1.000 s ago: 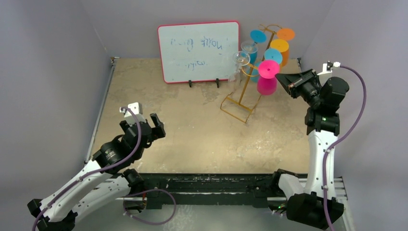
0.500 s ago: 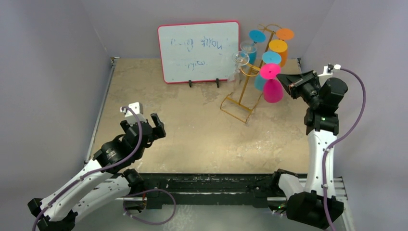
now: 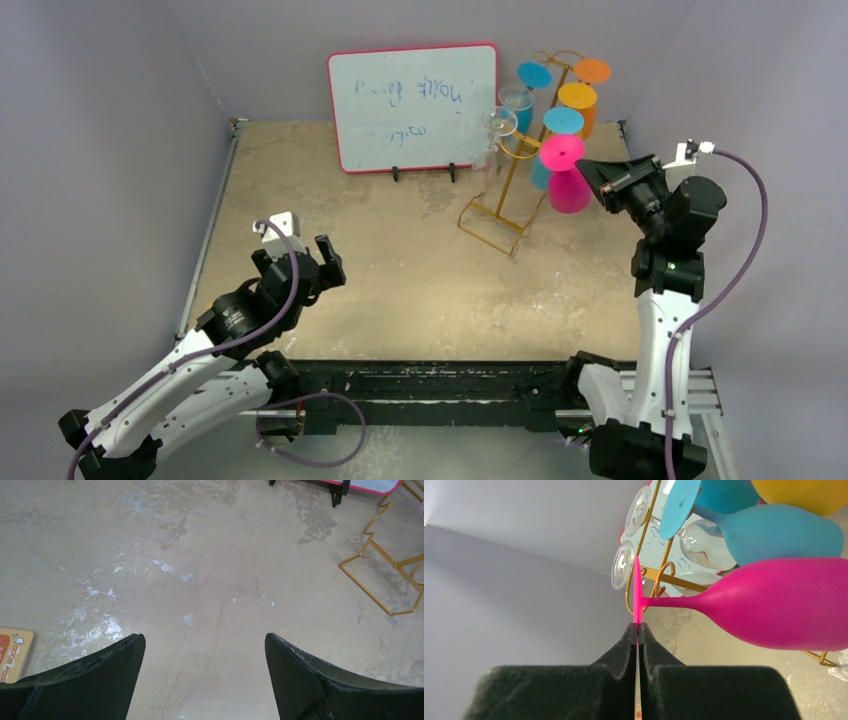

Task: Take the wine glass off the wine glass rack
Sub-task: Pick up the wine glass from the wine rack, then place the wine glass at the center of the board.

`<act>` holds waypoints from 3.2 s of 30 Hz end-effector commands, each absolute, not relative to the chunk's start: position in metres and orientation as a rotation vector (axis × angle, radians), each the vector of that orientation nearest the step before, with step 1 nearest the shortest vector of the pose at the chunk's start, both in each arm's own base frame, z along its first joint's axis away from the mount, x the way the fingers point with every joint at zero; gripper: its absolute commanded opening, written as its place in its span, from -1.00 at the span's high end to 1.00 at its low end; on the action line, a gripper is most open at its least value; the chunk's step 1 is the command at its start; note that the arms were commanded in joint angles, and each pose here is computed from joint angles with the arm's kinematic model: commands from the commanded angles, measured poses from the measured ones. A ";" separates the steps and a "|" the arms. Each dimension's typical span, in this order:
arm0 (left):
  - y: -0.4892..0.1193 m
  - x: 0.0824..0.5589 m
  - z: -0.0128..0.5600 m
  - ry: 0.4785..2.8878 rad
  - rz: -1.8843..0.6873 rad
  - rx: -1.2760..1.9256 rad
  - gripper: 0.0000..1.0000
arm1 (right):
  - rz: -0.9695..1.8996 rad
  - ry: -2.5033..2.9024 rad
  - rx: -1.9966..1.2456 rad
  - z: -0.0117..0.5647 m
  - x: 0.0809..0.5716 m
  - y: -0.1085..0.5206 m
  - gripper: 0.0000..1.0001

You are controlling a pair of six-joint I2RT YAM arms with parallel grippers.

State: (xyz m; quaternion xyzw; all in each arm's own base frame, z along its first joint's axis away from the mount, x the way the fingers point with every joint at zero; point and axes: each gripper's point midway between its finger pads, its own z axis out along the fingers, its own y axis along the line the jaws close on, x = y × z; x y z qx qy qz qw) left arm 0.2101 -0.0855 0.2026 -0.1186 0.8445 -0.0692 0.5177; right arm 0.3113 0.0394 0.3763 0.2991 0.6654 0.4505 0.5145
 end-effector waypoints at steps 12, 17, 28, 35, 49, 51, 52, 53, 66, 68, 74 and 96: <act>-0.082 0.212 0.216 1.966 -0.208 -0.350 -0.77 | 0.960 1.635 0.612 0.365 0.280 0.043 1.00; -0.095 0.209 0.223 1.963 -0.315 -0.342 -0.78 | 0.950 1.688 0.555 0.348 0.269 0.051 1.00; -0.205 0.211 0.260 1.918 -0.928 -0.212 -0.75 | 1.113 1.896 0.288 0.291 0.224 0.093 1.00; -0.289 0.216 0.274 1.857 -1.341 -0.138 -0.74 | 1.229 1.999 0.165 0.261 0.201 0.109 1.00; -0.415 0.192 0.291 1.766 -1.731 0.054 -0.56 | 1.331 2.022 0.106 0.251 0.187 0.123 1.00; -0.419 0.191 0.292 1.757 -1.745 0.059 -0.49 | 1.332 2.023 0.106 0.251 0.186 0.124 1.00; -0.421 0.191 0.293 1.749 -1.753 0.064 -0.45 | 1.334 2.024 0.105 0.251 0.186 0.124 1.00; -0.423 0.191 0.292 1.747 -1.759 0.065 -0.42 | 1.340 2.024 0.102 0.250 0.185 0.125 1.00; -0.435 0.184 0.283 1.732 -1.861 0.084 0.90 | 1.394 2.012 0.059 0.252 0.178 0.131 0.95; -0.434 0.183 0.285 1.729 -1.867 0.088 1.00 | 1.404 2.004 0.049 0.255 0.178 0.133 0.81; -0.426 0.174 0.294 1.710 -1.881 0.113 1.00 | 1.421 1.977 -0.029 0.267 0.172 0.140 0.32; -0.363 0.162 0.276 1.852 -1.540 0.176 0.92 | 1.606 1.897 -0.246 0.288 0.163 0.207 1.00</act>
